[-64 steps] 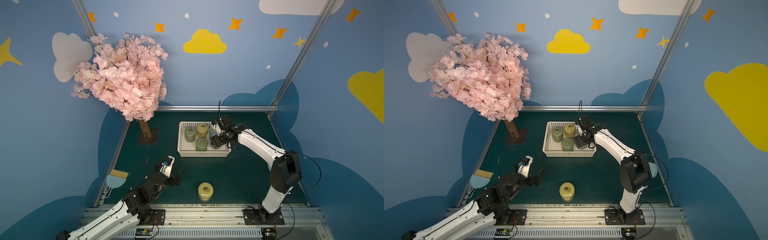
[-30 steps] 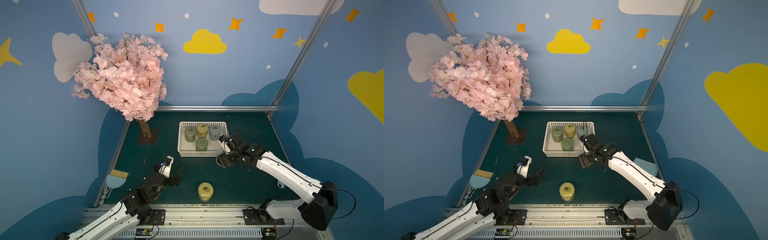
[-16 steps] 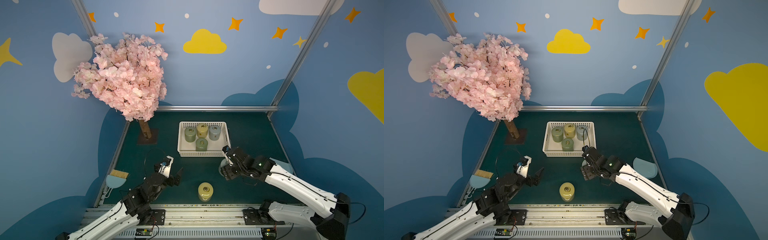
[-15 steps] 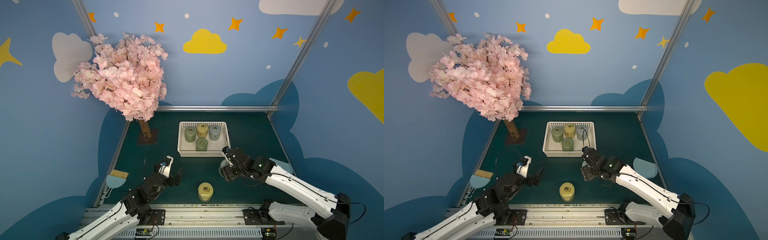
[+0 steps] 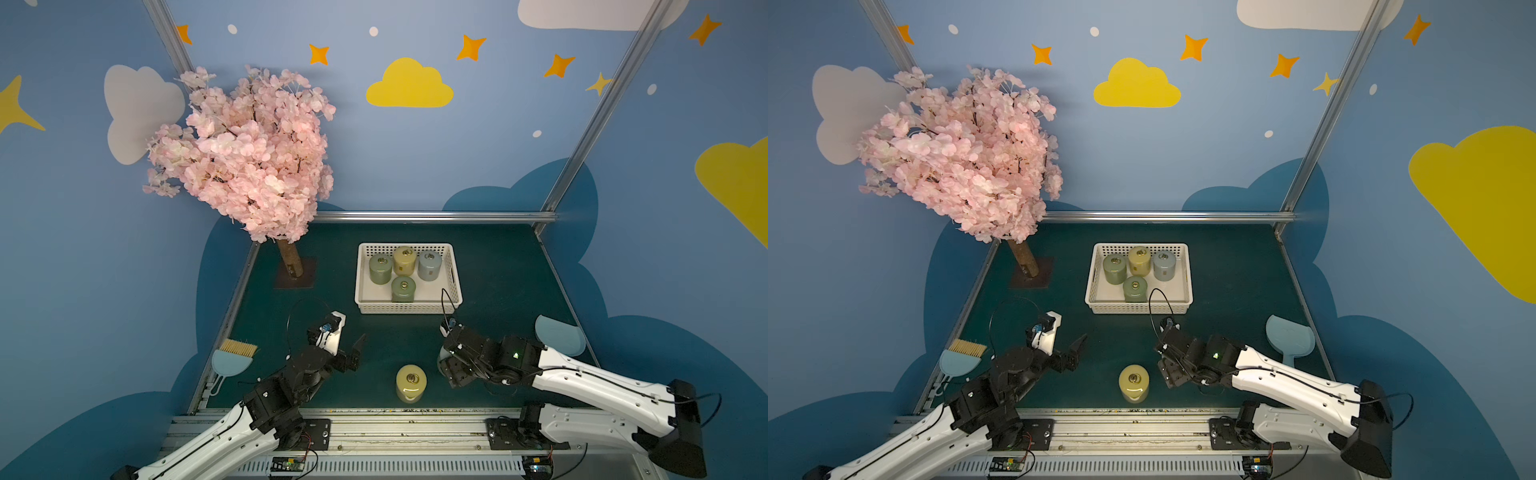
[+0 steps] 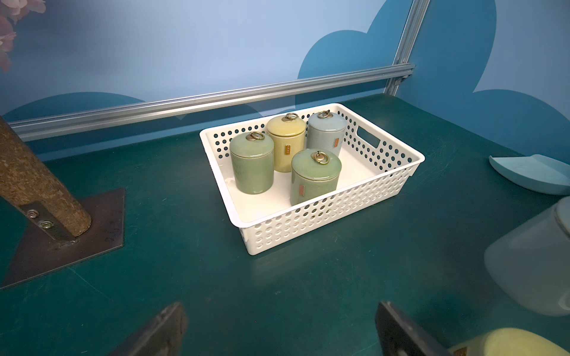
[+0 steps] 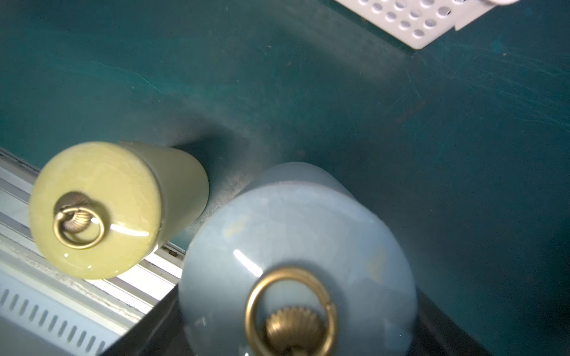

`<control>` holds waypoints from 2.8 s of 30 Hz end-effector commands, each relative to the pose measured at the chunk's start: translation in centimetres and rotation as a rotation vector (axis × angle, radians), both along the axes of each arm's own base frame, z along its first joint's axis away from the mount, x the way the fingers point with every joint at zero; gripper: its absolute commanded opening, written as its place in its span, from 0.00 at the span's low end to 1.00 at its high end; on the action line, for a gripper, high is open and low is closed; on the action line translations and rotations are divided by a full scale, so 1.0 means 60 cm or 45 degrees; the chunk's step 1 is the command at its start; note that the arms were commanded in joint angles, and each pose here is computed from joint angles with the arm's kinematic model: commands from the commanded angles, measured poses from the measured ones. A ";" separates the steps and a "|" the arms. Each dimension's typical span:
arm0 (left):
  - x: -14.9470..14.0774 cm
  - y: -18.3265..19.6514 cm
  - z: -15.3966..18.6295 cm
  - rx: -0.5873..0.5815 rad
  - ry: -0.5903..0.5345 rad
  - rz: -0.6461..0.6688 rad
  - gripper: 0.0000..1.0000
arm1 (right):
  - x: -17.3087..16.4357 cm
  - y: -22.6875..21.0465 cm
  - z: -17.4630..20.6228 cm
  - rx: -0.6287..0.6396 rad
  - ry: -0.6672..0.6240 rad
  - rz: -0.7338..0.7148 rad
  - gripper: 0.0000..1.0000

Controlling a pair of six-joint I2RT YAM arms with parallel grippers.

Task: Take the tea canister out of the basket
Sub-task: Place the tea canister at the center of the board.

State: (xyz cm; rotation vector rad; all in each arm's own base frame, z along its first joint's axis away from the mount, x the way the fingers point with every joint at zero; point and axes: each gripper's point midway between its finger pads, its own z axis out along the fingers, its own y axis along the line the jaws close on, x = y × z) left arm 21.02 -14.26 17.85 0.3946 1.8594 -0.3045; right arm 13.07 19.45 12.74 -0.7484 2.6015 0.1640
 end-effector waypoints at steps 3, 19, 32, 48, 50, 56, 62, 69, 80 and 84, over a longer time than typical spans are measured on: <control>0.000 0.006 -0.007 0.004 0.005 0.016 1.00 | -0.006 -0.003 0.004 0.048 -0.041 -0.078 0.39; 0.000 0.006 -0.009 0.007 0.008 0.016 1.00 | -0.039 0.023 -0.045 0.071 0.020 -0.079 0.39; 0.000 0.006 -0.008 0.003 0.009 0.016 1.00 | -0.049 0.030 -0.063 0.077 0.043 -0.081 0.39; -0.001 0.006 -0.008 0.002 0.008 0.014 1.00 | -0.055 0.025 -0.074 0.064 0.061 -0.092 0.66; -0.001 0.006 -0.008 0.001 0.007 0.015 1.00 | -0.056 0.025 -0.075 0.064 0.062 -0.092 0.70; -0.001 0.006 -0.007 0.000 0.004 0.016 1.00 | -0.057 0.023 -0.075 0.062 0.068 -0.096 0.84; -0.001 0.006 -0.008 0.001 0.005 0.014 1.00 | -0.055 0.021 -0.072 0.065 0.057 -0.100 0.98; -0.002 0.004 -0.003 -0.005 0.007 0.004 1.00 | -0.042 0.015 -0.056 0.096 -0.003 -0.146 0.98; -0.007 -0.004 0.021 -0.025 0.042 -0.025 1.00 | -0.001 0.007 0.000 0.179 -0.171 -0.125 0.98; -0.004 -0.015 0.031 -0.043 0.076 -0.033 1.00 | 0.019 0.004 0.012 0.180 -0.179 -0.125 0.98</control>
